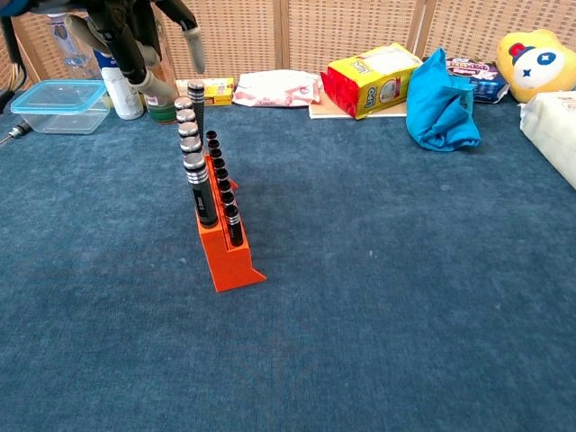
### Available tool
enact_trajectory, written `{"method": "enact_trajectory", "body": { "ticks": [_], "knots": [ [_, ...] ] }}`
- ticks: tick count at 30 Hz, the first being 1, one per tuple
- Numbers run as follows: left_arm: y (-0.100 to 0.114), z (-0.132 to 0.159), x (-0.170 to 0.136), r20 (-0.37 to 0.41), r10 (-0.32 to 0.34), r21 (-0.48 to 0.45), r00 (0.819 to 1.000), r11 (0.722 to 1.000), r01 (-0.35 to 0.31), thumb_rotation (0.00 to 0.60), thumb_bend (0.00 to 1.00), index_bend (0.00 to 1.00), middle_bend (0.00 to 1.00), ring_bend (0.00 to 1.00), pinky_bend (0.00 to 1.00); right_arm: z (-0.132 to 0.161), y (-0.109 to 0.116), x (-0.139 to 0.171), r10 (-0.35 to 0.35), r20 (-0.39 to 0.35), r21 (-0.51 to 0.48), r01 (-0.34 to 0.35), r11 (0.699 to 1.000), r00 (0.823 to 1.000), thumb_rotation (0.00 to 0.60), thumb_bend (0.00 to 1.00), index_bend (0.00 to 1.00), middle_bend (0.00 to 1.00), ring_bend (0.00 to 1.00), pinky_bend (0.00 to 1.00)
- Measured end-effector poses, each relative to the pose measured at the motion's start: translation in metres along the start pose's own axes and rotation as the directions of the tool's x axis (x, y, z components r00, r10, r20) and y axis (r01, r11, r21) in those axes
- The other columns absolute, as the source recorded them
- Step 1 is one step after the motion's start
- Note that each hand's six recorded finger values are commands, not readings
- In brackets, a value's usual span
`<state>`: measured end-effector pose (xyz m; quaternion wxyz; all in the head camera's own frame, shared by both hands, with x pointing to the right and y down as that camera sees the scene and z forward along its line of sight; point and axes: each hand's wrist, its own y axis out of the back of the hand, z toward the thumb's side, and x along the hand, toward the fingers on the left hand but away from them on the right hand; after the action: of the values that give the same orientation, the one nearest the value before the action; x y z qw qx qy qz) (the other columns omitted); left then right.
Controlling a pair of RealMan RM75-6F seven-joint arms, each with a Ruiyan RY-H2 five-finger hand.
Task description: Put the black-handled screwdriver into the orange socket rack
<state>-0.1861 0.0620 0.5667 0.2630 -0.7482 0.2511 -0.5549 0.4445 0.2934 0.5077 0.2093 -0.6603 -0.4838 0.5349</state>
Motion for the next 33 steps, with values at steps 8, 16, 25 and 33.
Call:
{"method": "enact_trajectory", "body": {
  "ticks": [8,16,25,33],
  "knots": [
    [0.002,0.0,-0.004,0.006,-0.011,0.01,1.0,1.0,0.011,0.6,0.28,0.25,1.0,1.0,1.0,0.001,0.0,0.001,0.003,-0.001,0.0,-0.003,1.0,1.0,0.6,0.0,0.16,0.06,0.0,0.0],
    [0.002,0.011,-0.003,0.038,-0.055,0.04,0.998,0.998,0.054,0.475,0.04,0.22,1.0,1.0,1.0,0.0,-0.001,0.0,0.003,0.004,0.001,-0.004,1.0,1.0,0.6,0.0,0.16,0.06,0.0,0.0],
    [0.01,0.023,0.001,0.043,0.017,-0.008,0.999,1.0,-0.016,0.027,0.0,0.7,1.0,1.0,1.0,0.0,-0.001,0.0,0.002,0.002,-0.006,-0.002,1.0,1.0,0.6,0.0,0.16,0.06,0.0,0.0],
    [0.014,0.026,0.004,0.03,0.124,0.032,0.992,0.992,-0.125,0.002,0.0,0.7,1.0,1.0,1.0,0.0,-0.001,0.0,0.005,0.002,-0.003,-0.005,1.0,1.0,0.6,0.0,0.17,0.06,0.0,0.0]
  ]
}}
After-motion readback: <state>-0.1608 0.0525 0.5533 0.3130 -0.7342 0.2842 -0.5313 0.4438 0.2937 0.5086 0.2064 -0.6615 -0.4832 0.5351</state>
